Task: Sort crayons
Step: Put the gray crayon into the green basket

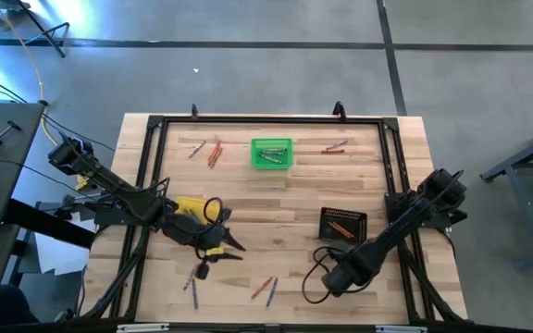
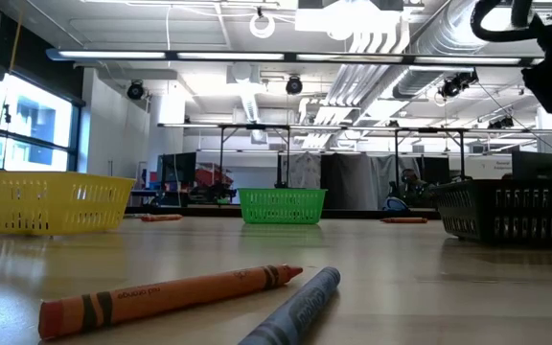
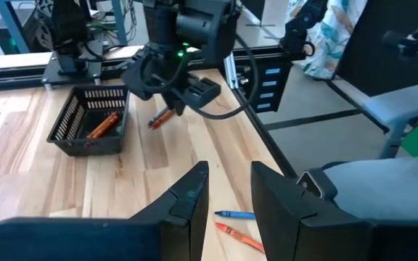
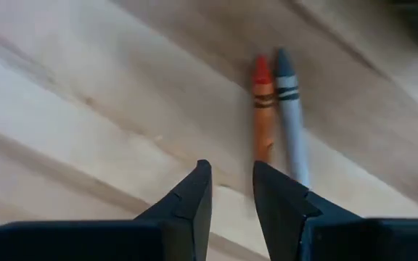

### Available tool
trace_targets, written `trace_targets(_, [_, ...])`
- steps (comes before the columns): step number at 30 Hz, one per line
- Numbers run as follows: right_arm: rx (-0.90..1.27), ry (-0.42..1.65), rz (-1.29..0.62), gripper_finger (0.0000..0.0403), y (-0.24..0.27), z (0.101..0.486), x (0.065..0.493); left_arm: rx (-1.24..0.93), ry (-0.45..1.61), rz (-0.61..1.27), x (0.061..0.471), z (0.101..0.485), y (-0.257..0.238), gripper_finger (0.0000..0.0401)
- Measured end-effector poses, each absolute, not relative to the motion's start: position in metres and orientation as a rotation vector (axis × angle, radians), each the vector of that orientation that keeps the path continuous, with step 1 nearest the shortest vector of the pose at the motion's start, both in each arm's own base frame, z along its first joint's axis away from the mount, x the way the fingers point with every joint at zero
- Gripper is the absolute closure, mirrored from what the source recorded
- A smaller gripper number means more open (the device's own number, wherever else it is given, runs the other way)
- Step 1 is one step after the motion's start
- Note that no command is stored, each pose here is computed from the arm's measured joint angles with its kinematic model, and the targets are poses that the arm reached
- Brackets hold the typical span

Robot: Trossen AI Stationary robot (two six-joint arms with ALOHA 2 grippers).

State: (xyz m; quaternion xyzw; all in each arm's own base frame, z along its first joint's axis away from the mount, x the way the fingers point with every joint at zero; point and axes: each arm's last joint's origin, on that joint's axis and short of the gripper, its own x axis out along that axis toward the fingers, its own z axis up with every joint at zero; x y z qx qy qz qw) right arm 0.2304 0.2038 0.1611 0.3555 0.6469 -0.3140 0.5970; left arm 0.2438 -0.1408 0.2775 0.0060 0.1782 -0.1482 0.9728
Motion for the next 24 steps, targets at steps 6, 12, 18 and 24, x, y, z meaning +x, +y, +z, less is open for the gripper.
trace_targets(6, [0.735, 1.546, -0.838, 0.0309, 0.196, 0.162, 0.221, 0.015, 0.36, -0.309, 0.242, 0.277, -0.144, 0.0311])
trace_targets(12, [0.721, 1.552, -0.855, 0.0309, 0.194, 0.162, 0.22, 0.014, 0.361, -0.308, 0.242, 0.277, -0.144, 0.0311])
trace_targets(18, [0.718, 1.553, -0.858, 0.0309, 0.194, 0.161, 0.22, 0.016, 0.363, -0.308, 0.242, 0.277, -0.144, 0.0311])
trace_targets(24, [0.699, 1.587, -0.893, 0.0309, 0.196, 0.15, 0.221, 0.028, 0.394, -0.305, 0.241, 0.274, -0.143, 0.0311])
